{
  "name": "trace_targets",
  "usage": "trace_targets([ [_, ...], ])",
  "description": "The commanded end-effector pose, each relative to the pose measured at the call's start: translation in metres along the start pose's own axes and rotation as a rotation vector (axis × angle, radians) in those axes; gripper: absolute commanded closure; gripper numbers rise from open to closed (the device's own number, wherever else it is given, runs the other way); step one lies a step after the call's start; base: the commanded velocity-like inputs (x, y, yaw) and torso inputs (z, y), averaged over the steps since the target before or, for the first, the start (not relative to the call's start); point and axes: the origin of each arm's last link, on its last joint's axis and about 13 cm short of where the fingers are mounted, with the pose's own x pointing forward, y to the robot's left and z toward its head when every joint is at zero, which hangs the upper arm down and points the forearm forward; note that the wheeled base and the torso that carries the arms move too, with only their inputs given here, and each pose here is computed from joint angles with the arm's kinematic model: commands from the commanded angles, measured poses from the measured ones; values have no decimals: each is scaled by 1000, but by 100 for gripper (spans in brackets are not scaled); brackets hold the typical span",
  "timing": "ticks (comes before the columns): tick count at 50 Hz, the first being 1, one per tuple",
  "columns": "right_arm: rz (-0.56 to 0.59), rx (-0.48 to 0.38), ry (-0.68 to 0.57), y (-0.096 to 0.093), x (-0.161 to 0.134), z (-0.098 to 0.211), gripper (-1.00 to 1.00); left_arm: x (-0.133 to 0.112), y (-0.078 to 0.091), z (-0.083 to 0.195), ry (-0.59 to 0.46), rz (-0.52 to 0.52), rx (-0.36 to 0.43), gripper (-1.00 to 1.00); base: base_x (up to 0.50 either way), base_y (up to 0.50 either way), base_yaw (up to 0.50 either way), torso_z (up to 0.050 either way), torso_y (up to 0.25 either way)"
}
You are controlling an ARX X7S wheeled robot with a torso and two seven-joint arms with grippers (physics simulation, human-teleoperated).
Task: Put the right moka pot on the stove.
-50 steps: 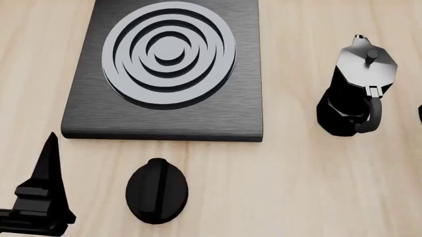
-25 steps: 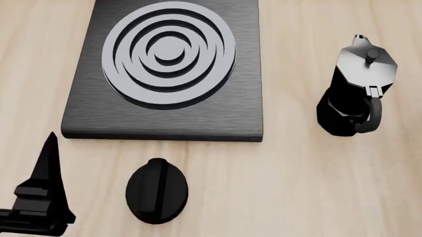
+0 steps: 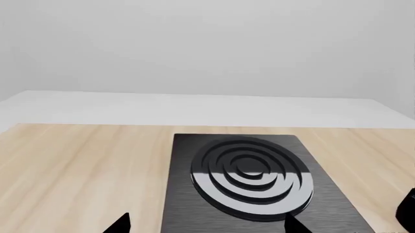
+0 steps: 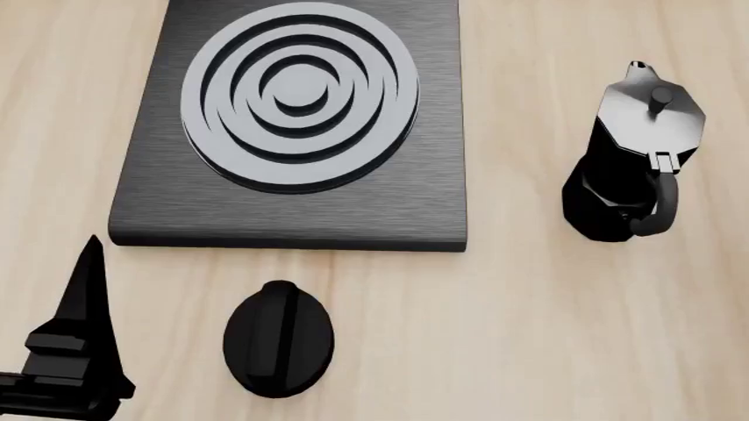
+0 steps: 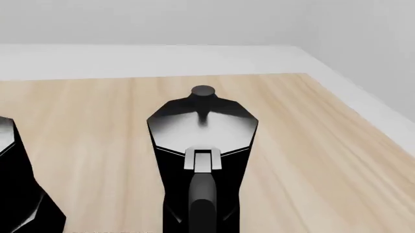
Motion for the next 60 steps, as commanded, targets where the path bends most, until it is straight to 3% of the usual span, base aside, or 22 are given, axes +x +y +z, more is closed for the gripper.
trace_targets([
  [1, -10, -35, -49, -2, -22, 22, 100, 0, 0, 0, -1, -4, 0, -100, 0, 0, 0, 0, 0],
  [26, -25, -55, -66, -5, -76, 36, 100, 0, 0, 0, 0, -8, -1, -100, 0, 0, 0, 0, 1],
  [60, 69, -93, -181, 13, -132, 56, 100, -1, 0, 0, -4, -14, -2, -100, 0, 0, 0, 0, 1],
])
